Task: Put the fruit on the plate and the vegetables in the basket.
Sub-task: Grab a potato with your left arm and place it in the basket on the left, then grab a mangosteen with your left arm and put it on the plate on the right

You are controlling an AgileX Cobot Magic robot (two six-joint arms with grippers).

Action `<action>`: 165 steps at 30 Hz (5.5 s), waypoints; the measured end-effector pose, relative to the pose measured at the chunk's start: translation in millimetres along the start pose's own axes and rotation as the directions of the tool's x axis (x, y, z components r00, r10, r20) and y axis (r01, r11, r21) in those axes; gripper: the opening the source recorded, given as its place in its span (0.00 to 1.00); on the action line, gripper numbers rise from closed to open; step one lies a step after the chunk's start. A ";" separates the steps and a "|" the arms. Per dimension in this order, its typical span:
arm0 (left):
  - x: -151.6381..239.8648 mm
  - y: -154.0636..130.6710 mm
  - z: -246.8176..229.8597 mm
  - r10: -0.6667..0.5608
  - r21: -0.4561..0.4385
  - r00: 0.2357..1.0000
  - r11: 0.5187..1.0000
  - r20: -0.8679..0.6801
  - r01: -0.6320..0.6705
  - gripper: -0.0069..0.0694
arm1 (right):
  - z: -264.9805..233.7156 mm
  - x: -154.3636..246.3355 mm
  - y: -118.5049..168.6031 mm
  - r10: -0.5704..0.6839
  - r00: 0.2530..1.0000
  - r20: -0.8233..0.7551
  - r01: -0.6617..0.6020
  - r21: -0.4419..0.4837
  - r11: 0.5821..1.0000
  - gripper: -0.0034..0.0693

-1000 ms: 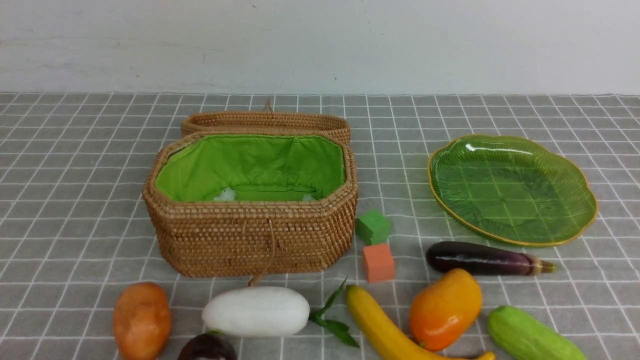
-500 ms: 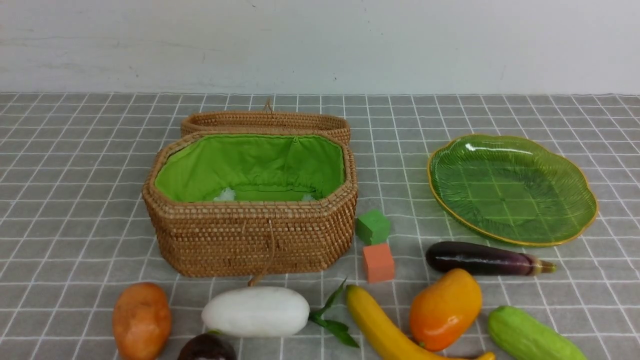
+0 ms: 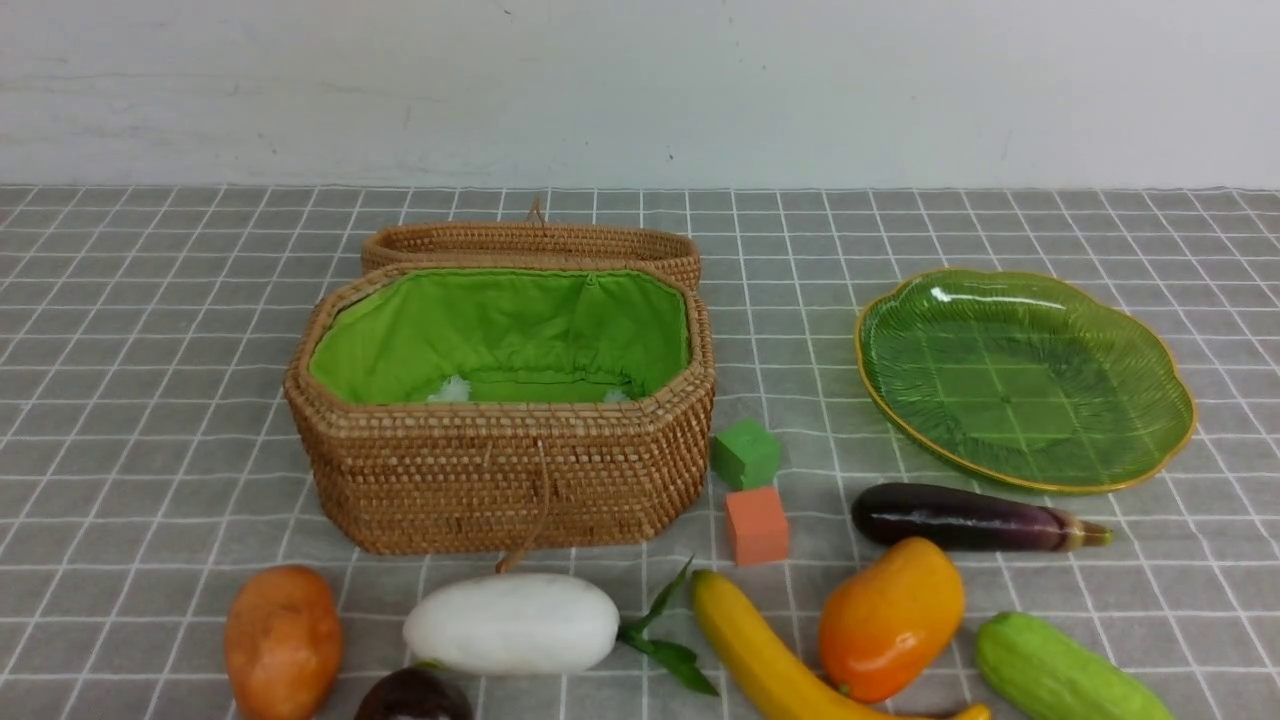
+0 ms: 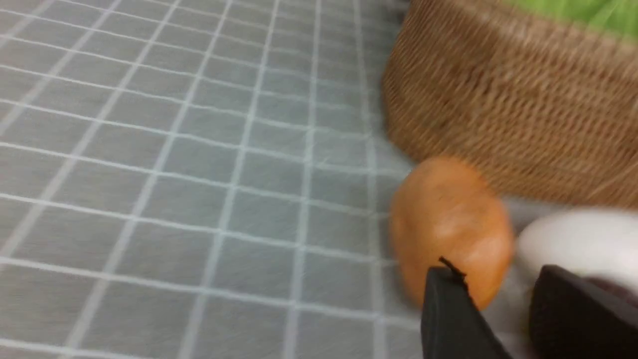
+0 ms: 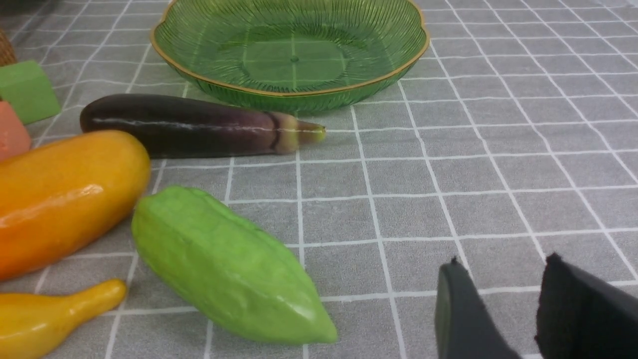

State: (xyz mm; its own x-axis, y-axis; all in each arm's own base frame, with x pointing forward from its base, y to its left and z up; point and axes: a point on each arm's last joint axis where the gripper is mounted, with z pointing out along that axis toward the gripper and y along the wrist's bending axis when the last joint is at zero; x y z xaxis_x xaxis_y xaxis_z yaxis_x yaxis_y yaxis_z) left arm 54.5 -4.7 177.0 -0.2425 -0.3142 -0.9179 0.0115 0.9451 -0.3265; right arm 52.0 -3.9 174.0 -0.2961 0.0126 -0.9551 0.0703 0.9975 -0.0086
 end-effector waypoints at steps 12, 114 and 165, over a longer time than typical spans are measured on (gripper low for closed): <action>-47.7 -8.3 -14.0 -0.648 0.403 0.676 0.756 0.351 0.515 0.40 | 0.0 0.0 0.0 0.000 1.000 0.000 0.000 0.000 1.000 0.38; -247.5 -113.8 193.3 -0.044 0.023 0.831 0.997 -0.554 0.068 0.85 | 0.0 0.0 0.0 0.000 1.000 0.000 0.000 0.000 1.000 0.38; -74.6 -94.7 168.6 -0.154 -0.142 0.356 0.988 -0.922 0.059 0.84 | 0.0 0.0 0.0 0.000 1.000 0.000 0.000 0.000 1.000 0.38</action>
State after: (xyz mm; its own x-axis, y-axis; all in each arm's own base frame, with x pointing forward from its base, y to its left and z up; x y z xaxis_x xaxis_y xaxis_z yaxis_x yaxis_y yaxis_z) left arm 235.0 -85.9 238.3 -0.9822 -0.1747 -0.0689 -0.1410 0.9282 -0.3444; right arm 52.0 -3.9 174.0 -0.2961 0.0126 -0.9551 0.0703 0.9975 -0.0086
